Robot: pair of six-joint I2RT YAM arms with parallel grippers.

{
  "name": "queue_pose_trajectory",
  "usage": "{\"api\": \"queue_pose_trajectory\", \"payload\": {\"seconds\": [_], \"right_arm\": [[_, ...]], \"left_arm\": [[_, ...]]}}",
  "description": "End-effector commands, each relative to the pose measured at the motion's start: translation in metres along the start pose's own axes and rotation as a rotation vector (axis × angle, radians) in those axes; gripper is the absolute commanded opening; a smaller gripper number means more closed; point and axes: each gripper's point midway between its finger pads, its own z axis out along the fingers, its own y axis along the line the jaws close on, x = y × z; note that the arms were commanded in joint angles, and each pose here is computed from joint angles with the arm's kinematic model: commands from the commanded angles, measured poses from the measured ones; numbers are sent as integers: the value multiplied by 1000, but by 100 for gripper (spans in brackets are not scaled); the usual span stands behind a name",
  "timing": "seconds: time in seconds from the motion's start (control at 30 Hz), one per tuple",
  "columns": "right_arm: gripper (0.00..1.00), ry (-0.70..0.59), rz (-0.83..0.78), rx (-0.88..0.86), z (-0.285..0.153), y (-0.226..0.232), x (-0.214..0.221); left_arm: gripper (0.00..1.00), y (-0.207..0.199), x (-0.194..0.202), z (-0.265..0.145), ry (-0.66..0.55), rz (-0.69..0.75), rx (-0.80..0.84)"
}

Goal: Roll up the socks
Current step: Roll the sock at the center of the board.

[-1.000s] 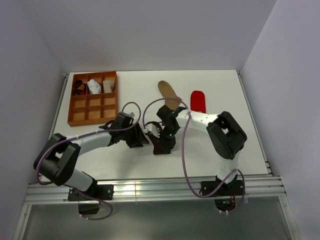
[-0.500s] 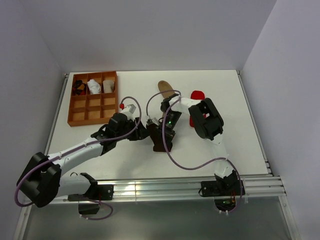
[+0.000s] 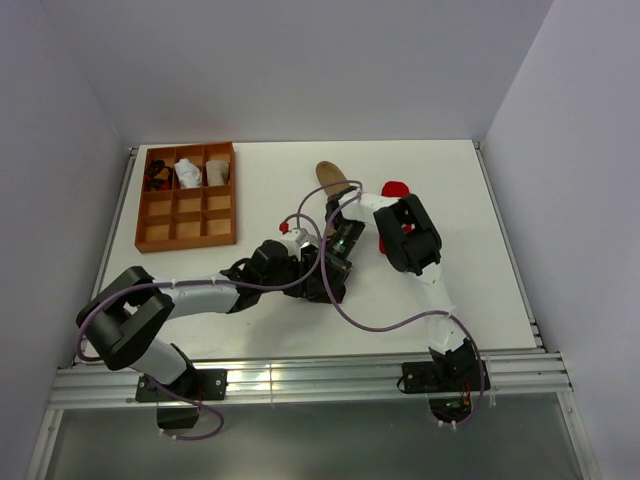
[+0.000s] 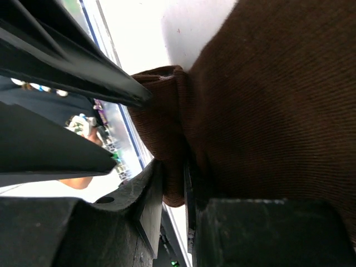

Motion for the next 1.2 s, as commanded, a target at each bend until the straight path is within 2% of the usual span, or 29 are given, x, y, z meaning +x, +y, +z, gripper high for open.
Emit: {"api": "queue_pose_trajectory", "payload": {"seconds": [0.0, 0.67, 0.77, 0.87, 0.97, 1.0, 1.07, 1.17], "right_arm": [[19, 46, 15, 41, -2, -21, 9], [20, -8, 98, 28, -11, -31, 9], [20, -15, 106, 30, -10, -32, 8], [20, -25, 114, 37, -9, -33, 8], [21, -41, 102, 67, -11, -35, 6], [22, -49, 94, 80, -13, -33, 5], [31, -73, 84, 122, -14, -36, 4], [43, -137, 35, 186, -24, -29, -3]], "left_arm": [[50, -20, -8, 7, -39, 45, 96], [44, 10, 37, 20, 106, 20, 23], [39, 11, 41, 22, 124, 11, 23], [28, 15, 45, 26, 155, 3, 1], [24, 18, 49, 27, 188, -3, -30], [18, 21, 49, 27, 194, -6, -43], [10, 23, 52, 26, 216, -13, -64], [4, 29, 56, 27, 235, -30, -95]]}}
